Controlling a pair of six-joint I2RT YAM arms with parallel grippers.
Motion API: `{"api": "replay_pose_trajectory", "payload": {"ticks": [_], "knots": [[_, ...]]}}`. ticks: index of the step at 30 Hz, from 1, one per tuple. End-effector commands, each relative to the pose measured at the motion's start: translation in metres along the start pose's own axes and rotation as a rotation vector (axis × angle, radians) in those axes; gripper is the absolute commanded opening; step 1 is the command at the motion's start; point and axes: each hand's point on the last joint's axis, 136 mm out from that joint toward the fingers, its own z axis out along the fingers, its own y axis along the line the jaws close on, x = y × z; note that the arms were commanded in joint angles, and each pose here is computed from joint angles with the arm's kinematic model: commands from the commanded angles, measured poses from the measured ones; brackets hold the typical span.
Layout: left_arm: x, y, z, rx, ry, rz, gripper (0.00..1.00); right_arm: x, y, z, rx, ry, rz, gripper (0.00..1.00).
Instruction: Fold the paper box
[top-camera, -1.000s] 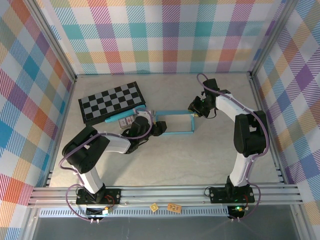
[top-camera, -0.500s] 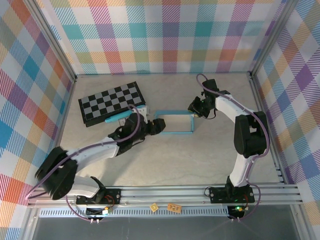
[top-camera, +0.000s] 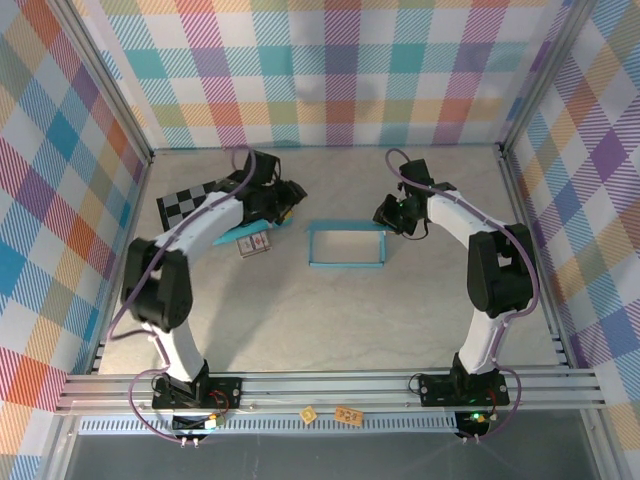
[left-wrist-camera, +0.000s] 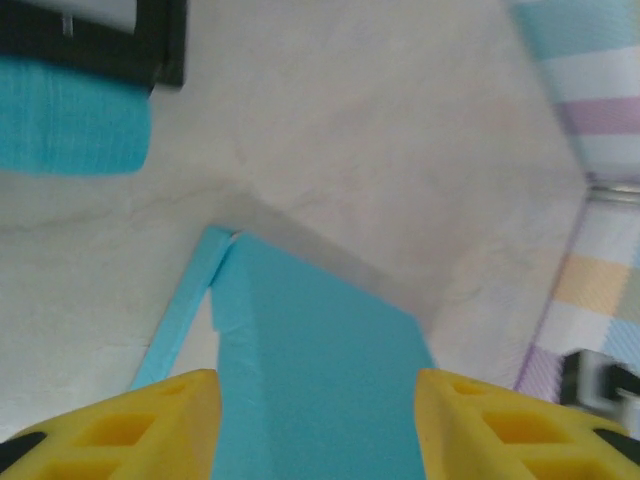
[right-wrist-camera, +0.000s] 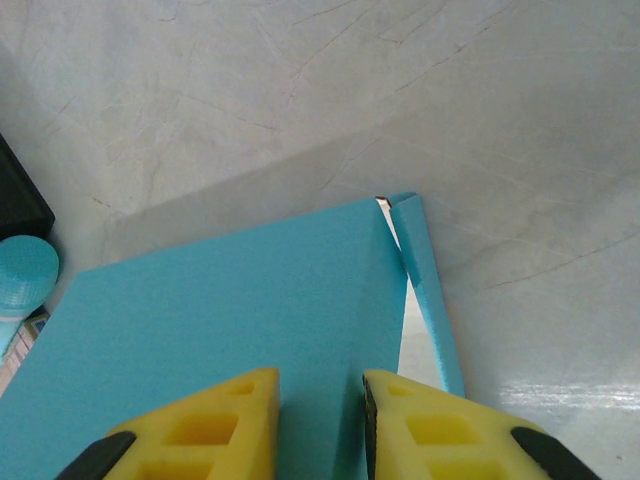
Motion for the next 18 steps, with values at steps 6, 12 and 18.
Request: {"api": "replay_pose_trajectory", "payload": {"ticks": [6,12,18], "knots": [[0.029,0.005,0.034,0.013,0.206,-0.09,0.5,0.013,0.001,0.008,0.029,0.036,-0.053,0.27],[0.032,0.009,0.028,-0.007,0.211,-0.069,0.42,0.014,0.0,0.008,0.04,0.043,-0.059,0.27],[0.032,0.015,0.015,-0.047,0.196,-0.012,0.4,0.015,0.0,0.008,0.046,0.045,-0.057,0.27]]}}
